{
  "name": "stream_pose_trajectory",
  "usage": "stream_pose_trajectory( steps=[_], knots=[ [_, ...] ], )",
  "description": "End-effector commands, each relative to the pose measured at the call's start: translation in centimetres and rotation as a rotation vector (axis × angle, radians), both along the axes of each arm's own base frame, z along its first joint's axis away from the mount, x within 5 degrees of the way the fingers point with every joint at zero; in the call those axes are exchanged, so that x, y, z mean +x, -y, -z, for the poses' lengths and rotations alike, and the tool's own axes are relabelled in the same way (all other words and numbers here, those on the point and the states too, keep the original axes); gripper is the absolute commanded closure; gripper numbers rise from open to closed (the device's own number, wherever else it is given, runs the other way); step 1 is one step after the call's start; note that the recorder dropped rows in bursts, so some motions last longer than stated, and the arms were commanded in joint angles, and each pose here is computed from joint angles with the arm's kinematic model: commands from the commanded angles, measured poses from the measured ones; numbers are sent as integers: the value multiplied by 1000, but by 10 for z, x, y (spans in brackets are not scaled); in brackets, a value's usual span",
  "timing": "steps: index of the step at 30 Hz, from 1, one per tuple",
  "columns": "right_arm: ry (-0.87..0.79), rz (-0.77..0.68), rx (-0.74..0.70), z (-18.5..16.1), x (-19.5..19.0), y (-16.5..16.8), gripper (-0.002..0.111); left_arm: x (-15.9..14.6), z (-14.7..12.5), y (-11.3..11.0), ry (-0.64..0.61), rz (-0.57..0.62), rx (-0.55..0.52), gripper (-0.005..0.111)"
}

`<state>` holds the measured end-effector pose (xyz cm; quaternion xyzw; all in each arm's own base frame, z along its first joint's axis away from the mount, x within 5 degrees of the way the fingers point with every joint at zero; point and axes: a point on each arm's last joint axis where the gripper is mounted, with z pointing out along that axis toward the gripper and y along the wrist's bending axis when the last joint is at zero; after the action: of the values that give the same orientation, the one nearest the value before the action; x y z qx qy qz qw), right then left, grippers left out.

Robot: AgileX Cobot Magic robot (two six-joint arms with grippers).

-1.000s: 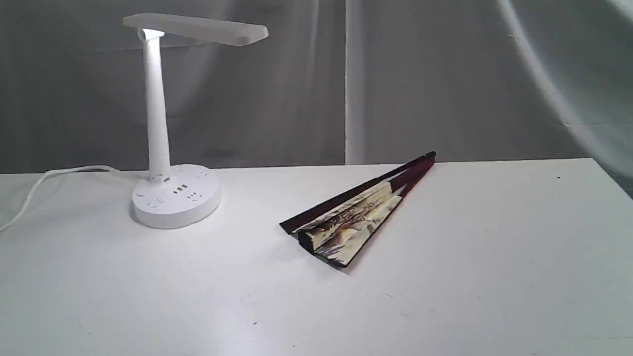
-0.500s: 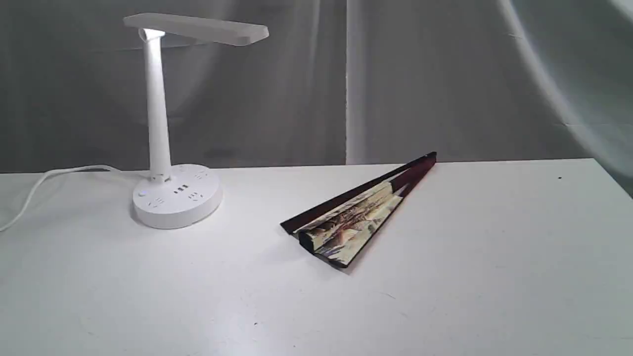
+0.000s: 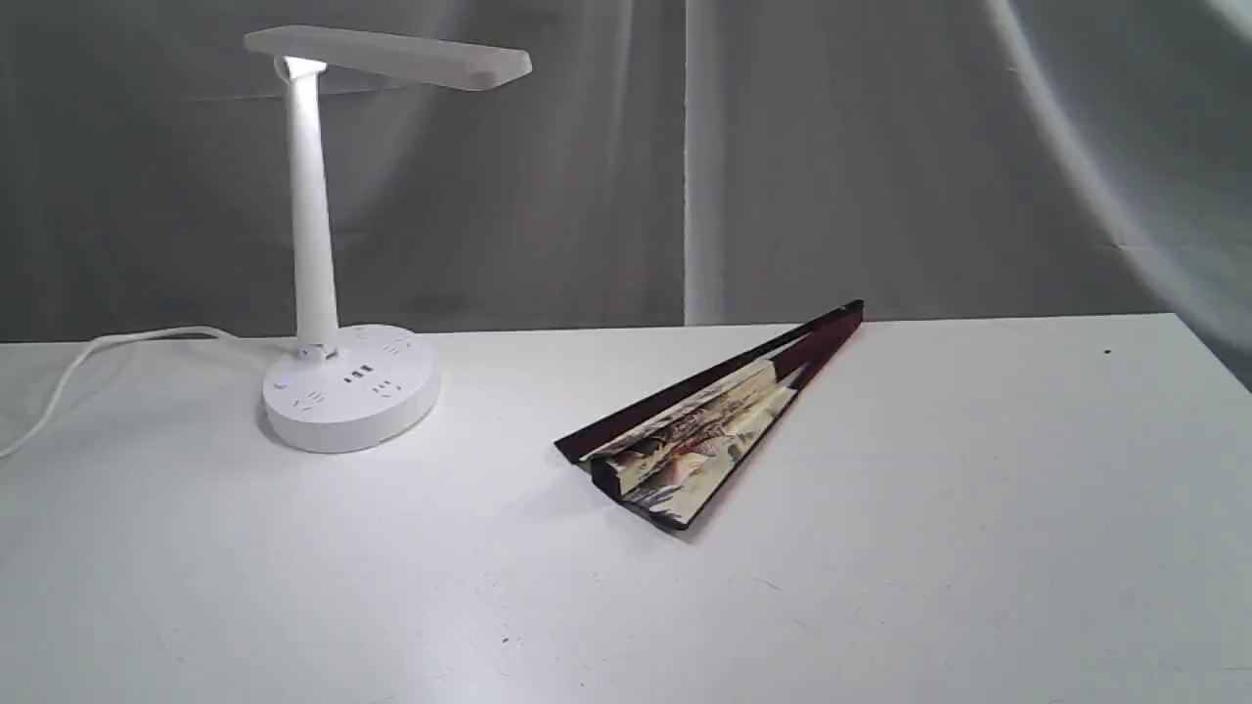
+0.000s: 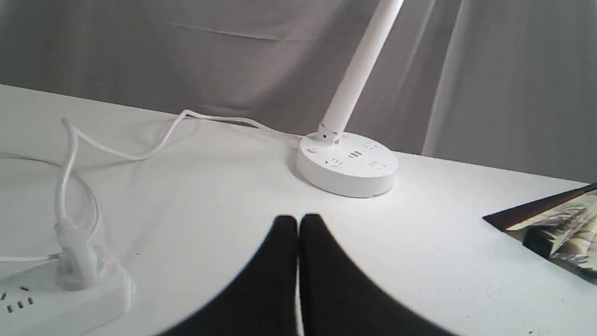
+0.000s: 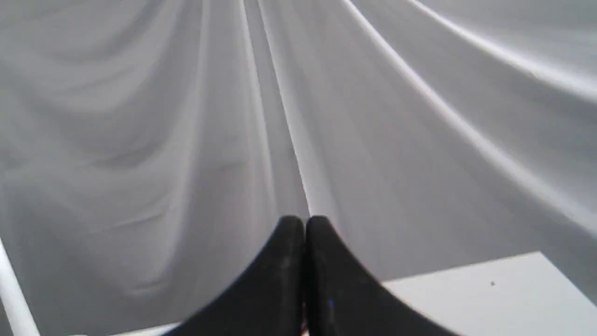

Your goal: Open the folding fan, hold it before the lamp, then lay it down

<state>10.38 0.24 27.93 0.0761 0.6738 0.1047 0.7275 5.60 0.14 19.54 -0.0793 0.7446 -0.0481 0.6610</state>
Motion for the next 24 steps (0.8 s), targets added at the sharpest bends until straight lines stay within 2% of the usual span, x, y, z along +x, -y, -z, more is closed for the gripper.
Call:
stream_pose_trajectory(
  steps=[1,8,15,21,24],
  knots=[
    [-139,-10,-46,0,32,0,108,0,1,0,3,-1,-9,107],
    [-418,-98,-260,24,117,-4,108,0,1,0,3,-1,-9,107],
    [-669,-227,-364,63,186,-44,108,0,1,0,3,-1,-9,107],
    [-1060,-103,-362,82,234,-71,108,0,1,0,3,-1,-9,107],
    [-1243,-117,-351,77,255,-80,108,0,1,0,3,-1,-9,107]
  ],
)
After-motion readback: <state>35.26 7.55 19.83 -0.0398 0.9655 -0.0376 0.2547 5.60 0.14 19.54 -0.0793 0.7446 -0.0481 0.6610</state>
